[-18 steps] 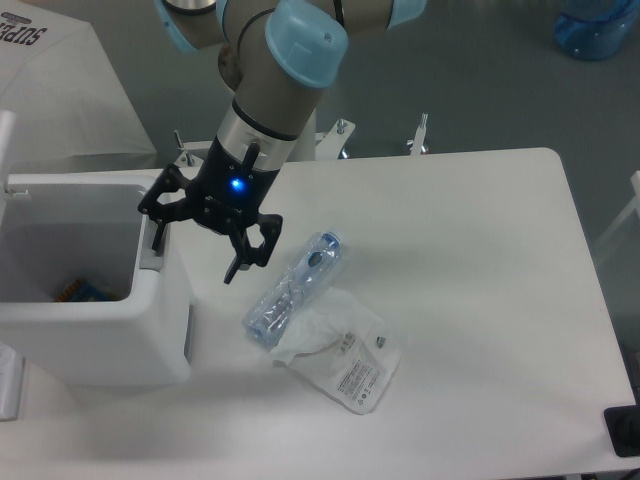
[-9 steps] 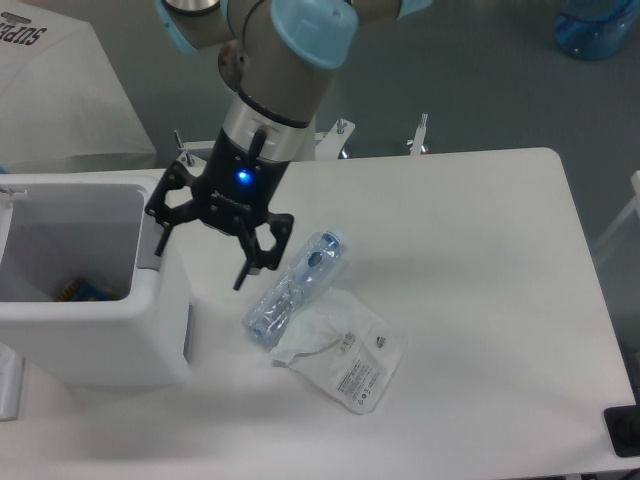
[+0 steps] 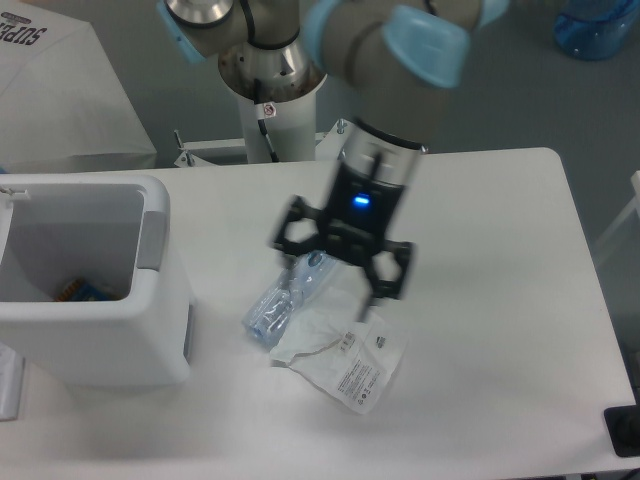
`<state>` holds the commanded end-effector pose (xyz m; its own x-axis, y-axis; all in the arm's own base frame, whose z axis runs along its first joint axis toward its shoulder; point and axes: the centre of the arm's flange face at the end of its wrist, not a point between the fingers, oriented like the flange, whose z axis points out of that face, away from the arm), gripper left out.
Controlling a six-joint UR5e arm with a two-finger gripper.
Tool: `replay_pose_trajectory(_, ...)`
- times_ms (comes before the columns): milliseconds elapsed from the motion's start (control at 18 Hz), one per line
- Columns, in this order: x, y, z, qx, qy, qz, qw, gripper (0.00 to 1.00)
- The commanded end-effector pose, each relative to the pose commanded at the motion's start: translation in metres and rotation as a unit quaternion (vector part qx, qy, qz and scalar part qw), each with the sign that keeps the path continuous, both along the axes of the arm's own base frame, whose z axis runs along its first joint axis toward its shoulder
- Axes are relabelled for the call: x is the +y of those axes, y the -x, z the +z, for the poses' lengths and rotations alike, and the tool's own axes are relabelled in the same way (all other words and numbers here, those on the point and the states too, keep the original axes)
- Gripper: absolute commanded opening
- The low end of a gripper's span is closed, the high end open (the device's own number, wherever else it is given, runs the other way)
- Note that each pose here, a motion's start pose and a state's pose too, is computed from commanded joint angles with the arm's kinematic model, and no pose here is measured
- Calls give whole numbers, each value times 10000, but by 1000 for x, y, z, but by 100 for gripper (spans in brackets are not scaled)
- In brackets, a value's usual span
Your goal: Open the trash can
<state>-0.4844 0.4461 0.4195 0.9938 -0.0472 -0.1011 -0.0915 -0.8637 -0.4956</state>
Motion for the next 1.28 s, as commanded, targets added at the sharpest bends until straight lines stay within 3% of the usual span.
replay_pose_trajectory(333, 0, 64, -28, 488, 676, -163, 9964, 100)
replay_pose_trajectory(611, -8, 77, -69, 906, 1716, -858, 9772, 100)
replay_pose_trajectory(1278, -7, 74, -77, 833, 1786, -923, 9760, 100)
